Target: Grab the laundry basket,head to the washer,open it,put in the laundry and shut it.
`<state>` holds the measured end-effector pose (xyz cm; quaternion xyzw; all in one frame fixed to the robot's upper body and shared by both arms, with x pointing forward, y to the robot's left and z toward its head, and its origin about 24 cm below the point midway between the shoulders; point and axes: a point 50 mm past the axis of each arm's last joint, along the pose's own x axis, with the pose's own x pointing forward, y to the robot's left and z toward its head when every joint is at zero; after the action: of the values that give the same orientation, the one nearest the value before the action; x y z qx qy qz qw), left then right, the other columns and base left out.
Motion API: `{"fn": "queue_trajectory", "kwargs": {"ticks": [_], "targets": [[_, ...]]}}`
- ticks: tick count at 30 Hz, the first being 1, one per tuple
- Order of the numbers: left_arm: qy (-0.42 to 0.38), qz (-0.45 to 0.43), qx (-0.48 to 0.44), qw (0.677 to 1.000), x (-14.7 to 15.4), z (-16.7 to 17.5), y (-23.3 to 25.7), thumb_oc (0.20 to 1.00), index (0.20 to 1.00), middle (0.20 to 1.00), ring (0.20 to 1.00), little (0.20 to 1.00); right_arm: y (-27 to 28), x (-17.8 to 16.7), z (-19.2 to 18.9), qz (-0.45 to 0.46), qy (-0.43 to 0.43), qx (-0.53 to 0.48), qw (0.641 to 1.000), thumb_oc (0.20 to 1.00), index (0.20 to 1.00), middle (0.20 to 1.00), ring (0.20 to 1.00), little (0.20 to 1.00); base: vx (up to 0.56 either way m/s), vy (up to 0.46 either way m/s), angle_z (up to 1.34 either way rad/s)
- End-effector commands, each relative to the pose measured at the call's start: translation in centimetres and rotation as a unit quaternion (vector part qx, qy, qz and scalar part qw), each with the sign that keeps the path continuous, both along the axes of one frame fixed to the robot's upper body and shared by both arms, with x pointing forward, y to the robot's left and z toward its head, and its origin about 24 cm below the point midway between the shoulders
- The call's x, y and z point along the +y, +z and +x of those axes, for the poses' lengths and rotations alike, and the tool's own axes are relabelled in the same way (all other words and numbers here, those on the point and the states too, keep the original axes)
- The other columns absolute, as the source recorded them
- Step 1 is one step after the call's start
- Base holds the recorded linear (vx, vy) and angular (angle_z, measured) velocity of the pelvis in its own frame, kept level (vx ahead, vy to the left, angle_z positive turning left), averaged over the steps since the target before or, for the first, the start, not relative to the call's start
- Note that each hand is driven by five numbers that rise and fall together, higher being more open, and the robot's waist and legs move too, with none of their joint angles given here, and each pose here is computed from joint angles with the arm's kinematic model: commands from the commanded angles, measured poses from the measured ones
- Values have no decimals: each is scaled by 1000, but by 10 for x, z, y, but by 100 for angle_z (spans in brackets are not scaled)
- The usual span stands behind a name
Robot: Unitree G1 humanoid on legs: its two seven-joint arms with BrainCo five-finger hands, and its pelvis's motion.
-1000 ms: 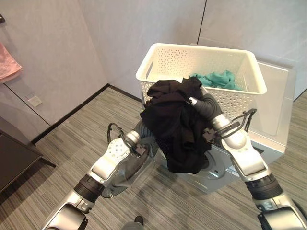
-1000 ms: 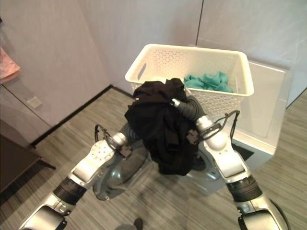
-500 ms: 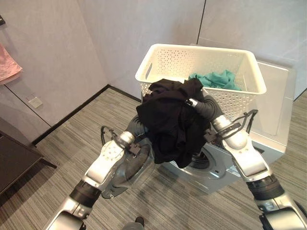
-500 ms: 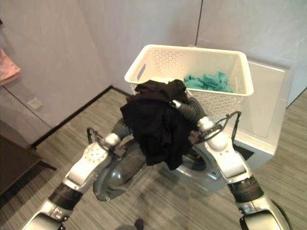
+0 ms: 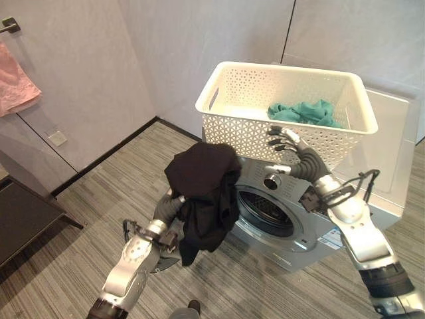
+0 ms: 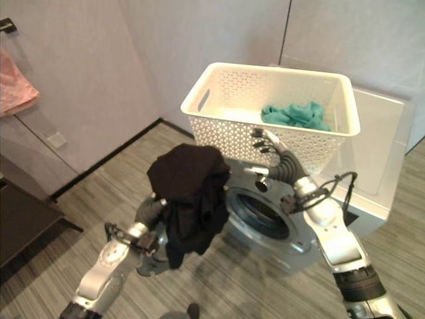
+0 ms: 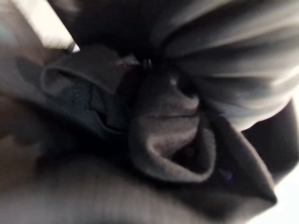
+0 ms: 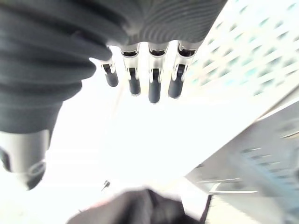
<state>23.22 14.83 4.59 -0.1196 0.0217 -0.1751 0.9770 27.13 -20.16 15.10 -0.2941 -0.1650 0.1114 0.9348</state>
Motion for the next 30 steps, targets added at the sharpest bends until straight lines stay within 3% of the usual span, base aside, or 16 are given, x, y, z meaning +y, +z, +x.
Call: {"fn": "queue_trajectory", "kwargs": {"ticks": [1, 9, 17, 19, 23, 25, 26, 30], "targets": [[-2, -41, -61, 997, 2, 7, 26, 200, 200, 200, 200, 200, 39, -9, -14, -36, -6, -105, 994, 1000, 1000, 1000, 1000, 1000, -15, -22, -5], [8, -48, -43, 998, 9, -2, 17, 200, 200, 200, 200, 200, 50, -28, -43, -120, -52, -152, 980, 1000, 1000, 1000, 1000, 1000, -29, -27, -7], [42, -42, -13, 998, 28, -13, 3, 200, 200, 200, 200, 200, 47, -90, -81, -156, -178, -108, 965, 1000, 1000, 1000, 1000, 1000, -11, -2, -4], [64, -42, 0, 997, 40, -21, -3, 200, 200, 200, 200, 200, 19, -110, -97, -131, -209, -25, 969, 1000, 1000, 1000, 1000, 1000, -22, -15, -31], [71, -45, 15, 996, 51, -35, -9, 200, 200, 200, 200, 200, -12, -116, -114, -80, -179, 79, 977, 1000, 1000, 1000, 1000, 1000, -15, -14, -28], [66, -46, 19, 997, 55, -41, -11, 200, 200, 200, 200, 200, -27, -114, -122, -66, -142, 143, 977, 1000, 1000, 1000, 1000, 1000, -17, -12, -23], [59, -47, 20, 997, 54, -41, -12, 200, 200, 200, 200, 200, -44, -113, -126, 1, -99, 205, 974, 1000, 1000, 1000, 1000, 1000, -33, 0, -24], [28, -51, 15, 998, 50, -41, -12, 200, 200, 200, 200, 200, -101, -112, -154, 49, -26, 402, 914, 1000, 1000, 1000, 1000, 1000, -33, -10, -15]]}}
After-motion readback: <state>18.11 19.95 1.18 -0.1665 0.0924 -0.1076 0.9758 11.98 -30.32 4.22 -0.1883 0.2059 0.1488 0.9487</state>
